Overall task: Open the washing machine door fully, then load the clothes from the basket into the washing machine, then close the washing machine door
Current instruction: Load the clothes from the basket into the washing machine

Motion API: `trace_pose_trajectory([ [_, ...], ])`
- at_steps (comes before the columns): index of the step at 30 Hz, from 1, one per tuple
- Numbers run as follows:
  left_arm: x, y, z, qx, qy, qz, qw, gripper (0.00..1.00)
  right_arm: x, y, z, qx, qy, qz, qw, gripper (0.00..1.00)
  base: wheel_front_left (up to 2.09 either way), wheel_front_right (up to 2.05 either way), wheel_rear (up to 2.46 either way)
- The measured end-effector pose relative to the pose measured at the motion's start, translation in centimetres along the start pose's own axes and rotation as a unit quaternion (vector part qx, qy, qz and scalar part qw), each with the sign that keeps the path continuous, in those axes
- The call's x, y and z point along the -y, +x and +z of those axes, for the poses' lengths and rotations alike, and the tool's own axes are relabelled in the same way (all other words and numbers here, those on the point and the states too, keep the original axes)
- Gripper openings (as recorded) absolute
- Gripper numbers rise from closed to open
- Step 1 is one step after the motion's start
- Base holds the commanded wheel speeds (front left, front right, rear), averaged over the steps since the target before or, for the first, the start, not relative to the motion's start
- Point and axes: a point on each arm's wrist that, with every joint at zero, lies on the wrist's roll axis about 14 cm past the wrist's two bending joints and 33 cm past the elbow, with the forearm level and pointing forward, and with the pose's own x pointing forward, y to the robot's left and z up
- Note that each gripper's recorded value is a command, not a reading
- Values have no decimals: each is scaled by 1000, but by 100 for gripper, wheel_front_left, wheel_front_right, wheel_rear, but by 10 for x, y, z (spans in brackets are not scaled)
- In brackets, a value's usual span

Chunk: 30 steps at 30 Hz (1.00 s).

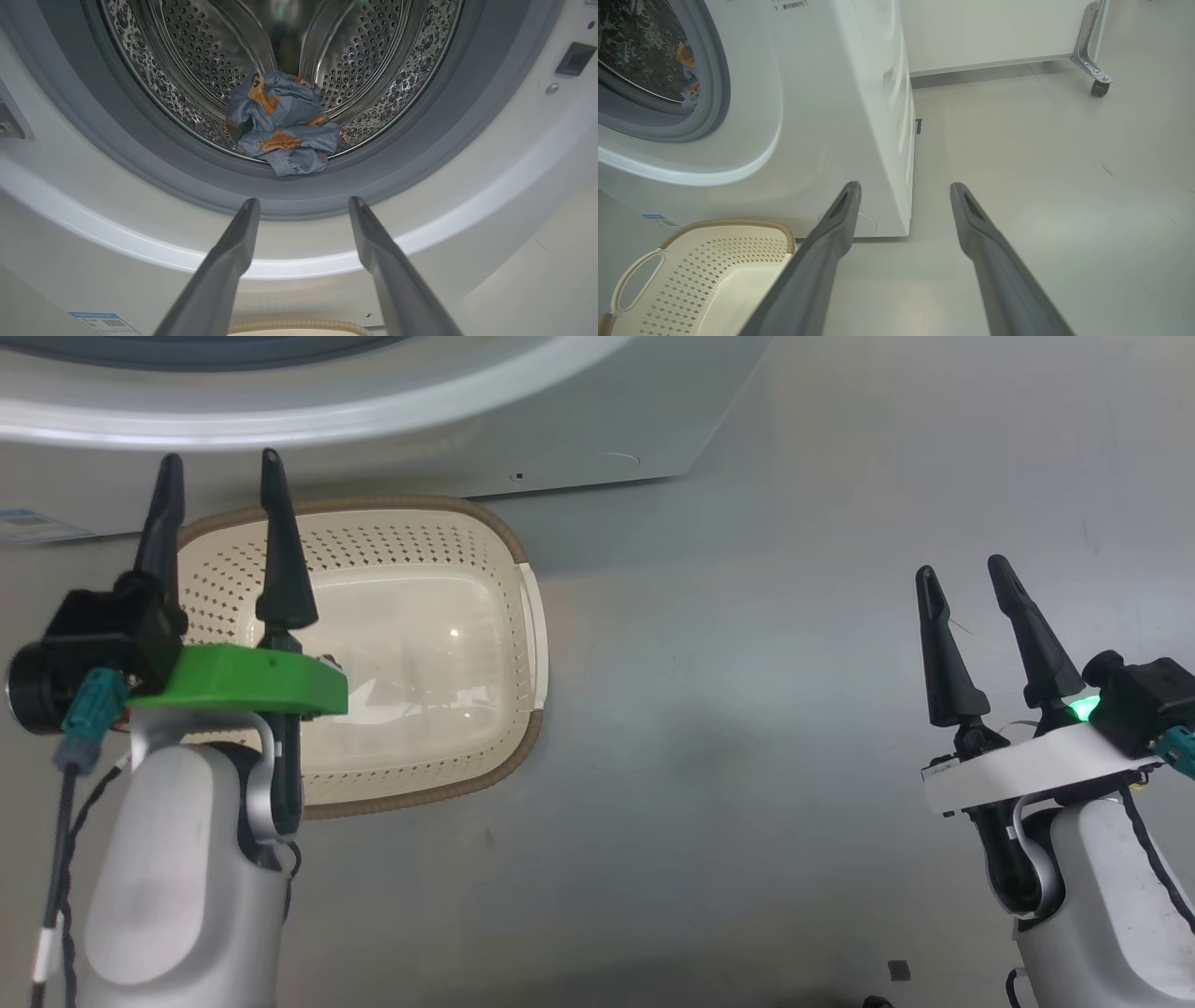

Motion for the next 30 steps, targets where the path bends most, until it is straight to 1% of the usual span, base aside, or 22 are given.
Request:
trace_pose_trajectory([
  [8, 3, 35, 3, -10, 14, -11, 1000, 100, 4, -1, 1, 2, 3, -11, 1000, 100, 0, 0, 0],
  [25, 6, 84, -28, -100, 28, -12, 994, 100, 16, -13, 3, -1, 5, -37, 999, 100, 0, 0, 0],
  [30, 7, 96, -33, -122, 44, -14, 991, 100, 17, -17, 4, -1, 6, -42, 999, 100, 0, 0, 0],
])
